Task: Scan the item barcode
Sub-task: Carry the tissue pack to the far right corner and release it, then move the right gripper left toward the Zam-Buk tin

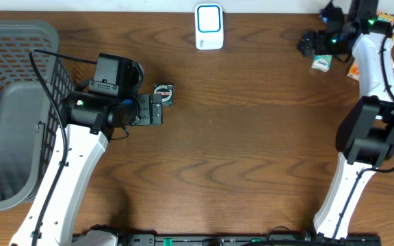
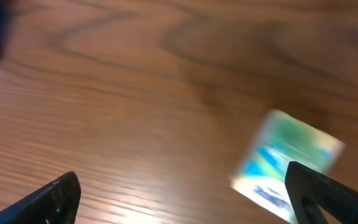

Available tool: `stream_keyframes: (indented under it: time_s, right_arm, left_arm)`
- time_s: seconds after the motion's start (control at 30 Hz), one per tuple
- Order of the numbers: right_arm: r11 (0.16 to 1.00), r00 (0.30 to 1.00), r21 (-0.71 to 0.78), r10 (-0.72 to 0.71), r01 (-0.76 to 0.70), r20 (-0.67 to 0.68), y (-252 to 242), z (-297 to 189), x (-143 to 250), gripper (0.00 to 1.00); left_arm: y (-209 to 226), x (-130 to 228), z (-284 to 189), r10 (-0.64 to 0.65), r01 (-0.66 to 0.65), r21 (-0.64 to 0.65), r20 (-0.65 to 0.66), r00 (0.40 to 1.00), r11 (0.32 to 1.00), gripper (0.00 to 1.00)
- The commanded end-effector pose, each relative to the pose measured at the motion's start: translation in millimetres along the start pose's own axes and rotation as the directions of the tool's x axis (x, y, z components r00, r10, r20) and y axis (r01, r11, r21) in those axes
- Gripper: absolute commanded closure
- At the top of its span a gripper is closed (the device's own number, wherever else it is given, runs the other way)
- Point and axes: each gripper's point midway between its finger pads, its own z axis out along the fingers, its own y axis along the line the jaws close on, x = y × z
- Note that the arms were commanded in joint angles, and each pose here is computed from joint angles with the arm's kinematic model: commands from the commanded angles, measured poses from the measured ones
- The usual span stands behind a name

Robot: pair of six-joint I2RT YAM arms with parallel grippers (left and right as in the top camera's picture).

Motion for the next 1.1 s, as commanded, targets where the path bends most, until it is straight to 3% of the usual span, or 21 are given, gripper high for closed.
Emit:
stream_keyframes:
  time_s: [0.0,0.13,0.17,0.23,0.3,0.37,0.57,0.77,0.8,0.9,1.07]
  right_arm:
    - [1.000,1.000,-0.001,-0.012,0.012,0.004,13,3,-4,0.01]
    - [0.998,1.000,0.054,-0.030,0.030,0.000,11,8,-5,0.27]
    - [0.998,0.999,0.052,-0.032,0.032,-0.001,11,11,-5,0.50]
    - [0.998,0.999,0.051,-0.032,0.032,-0.010,11,18,-2,0.71]
    - [0.998,1.000,0.056,-0.021,0.022,-0.021,8,29,3,0.83]
    - [0.981,0.996,0.178,0.086,-0.078,-0.039,-20,52,15,0.96]
    - [0.940,0.988,0.317,0.147,-0.129,-0.035,-55,77,30,0.98]
    - [0.847,0.975,0.497,0.222,-0.191,-0.003,-102,57,39,0.94]
    - [0.832,0.972,0.521,0.233,-0.193,-0.012,-110,53,44,0.98]
    - [0.756,0.959,0.622,0.283,-0.206,-0.026,-139,35,61,0.99]
    - [0.718,0.944,0.654,0.329,-0.238,-0.018,-161,9,69,0.99]
  left_arm:
    - [0,-4,-5,0.006,-0.006,-0.002,0.018,1.000,1.000,0.02]
    - [0,-4,-5,0.006,-0.006,-0.002,0.019,1.000,1.000,0.02]
    - [0,-4,-5,0.006,-0.006,-0.002,0.019,1.000,1.000,0.02]
    - [0,-4,-5,0.006,-0.006,-0.002,0.018,1.000,1.000,0.02]
    - [0,-4,-5,0.006,-0.006,-0.002,0.018,1.000,1.000,0.02]
    - [0,-4,-5,0.006,-0.006,-0.002,0.019,1.000,1.000,0.02]
    - [0,-4,-5,0.006,-0.006,-0.002,0.018,1.000,1.000,0.02]
    - [0,-4,-5,0.006,-0.006,-0.002,0.018,1.000,1.000,0.02]
    - [0,-4,-5,0.006,-0.006,-0.002,0.019,1.000,1.000,0.02]
    - [0,-4,-5,0.006,-0.006,-0.002,0.018,1.000,1.000,0.02]
    - [0,-4,-5,0.006,-0.006,-0.002,0.019,1.000,1.000,0.02]
